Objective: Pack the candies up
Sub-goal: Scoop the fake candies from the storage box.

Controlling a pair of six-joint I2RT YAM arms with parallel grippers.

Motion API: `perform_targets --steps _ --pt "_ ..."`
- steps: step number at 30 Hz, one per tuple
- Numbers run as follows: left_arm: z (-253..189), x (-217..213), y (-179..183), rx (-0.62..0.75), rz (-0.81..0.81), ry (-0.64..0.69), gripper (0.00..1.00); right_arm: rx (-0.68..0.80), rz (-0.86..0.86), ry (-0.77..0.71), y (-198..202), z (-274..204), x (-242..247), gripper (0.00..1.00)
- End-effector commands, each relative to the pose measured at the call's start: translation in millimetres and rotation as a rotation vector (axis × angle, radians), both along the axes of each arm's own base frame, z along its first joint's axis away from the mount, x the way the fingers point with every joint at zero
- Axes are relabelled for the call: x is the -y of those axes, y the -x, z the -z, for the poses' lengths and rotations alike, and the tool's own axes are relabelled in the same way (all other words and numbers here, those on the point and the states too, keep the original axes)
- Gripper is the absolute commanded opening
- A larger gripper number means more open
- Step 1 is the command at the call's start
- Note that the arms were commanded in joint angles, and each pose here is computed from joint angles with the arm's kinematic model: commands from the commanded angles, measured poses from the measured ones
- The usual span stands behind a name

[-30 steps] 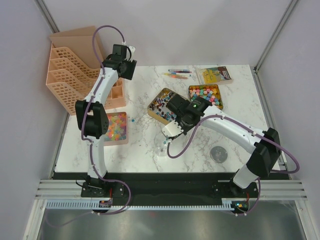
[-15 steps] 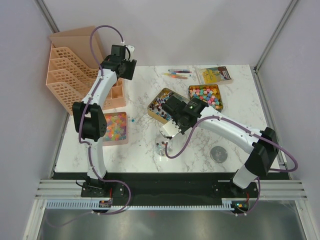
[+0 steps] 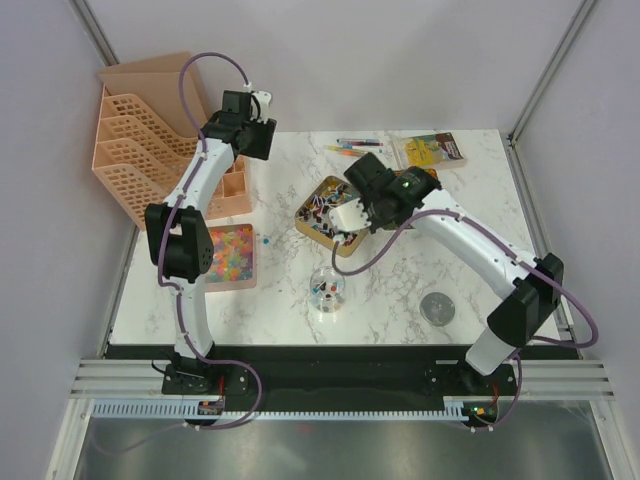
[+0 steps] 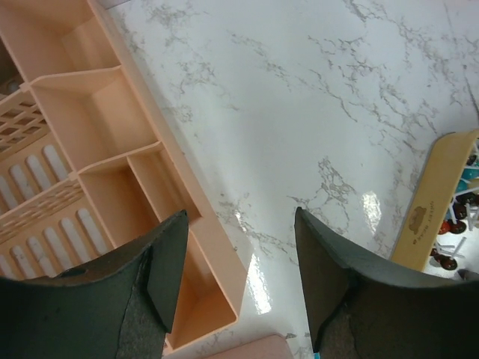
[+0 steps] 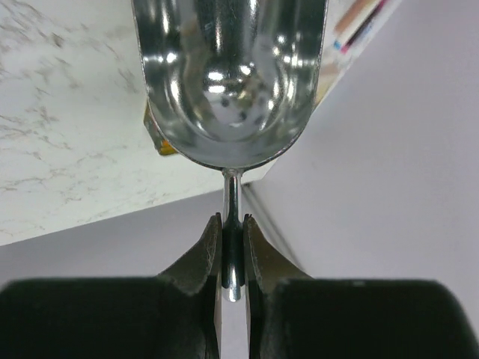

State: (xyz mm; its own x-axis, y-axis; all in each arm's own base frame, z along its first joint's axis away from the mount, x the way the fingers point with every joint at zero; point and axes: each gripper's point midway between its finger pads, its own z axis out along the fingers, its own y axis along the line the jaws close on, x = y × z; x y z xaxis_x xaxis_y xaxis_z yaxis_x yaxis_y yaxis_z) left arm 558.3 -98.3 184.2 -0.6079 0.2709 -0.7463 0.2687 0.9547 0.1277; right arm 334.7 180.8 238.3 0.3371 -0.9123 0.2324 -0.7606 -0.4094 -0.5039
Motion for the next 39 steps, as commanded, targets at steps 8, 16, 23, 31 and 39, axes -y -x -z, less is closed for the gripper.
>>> perform_targets --steps 8,16,23,31,39 --pt "-18.1 40.6 18.7 0.01 0.12 0.132 0.65 0.049 0.482 0.09 -115.4 20.8 153.9 0.0" --pt "3.3 47.0 40.0 -0.054 0.134 0.123 0.64 0.074 0.577 0.235 -169.1 40.5 200.1 0.0" --pt "16.2 40.7 46.6 -0.083 0.113 0.099 0.64 0.156 0.494 0.406 -193.0 40.5 207.0 0.0" --pt "17.8 40.6 46.5 -0.085 0.109 0.101 0.64 0.179 0.461 0.479 -206.4 44.6 208.1 0.0" --pt "22.7 41.6 48.1 -0.1 0.11 0.111 0.64 0.179 0.434 0.526 -212.3 54.3 214.6 0.0"
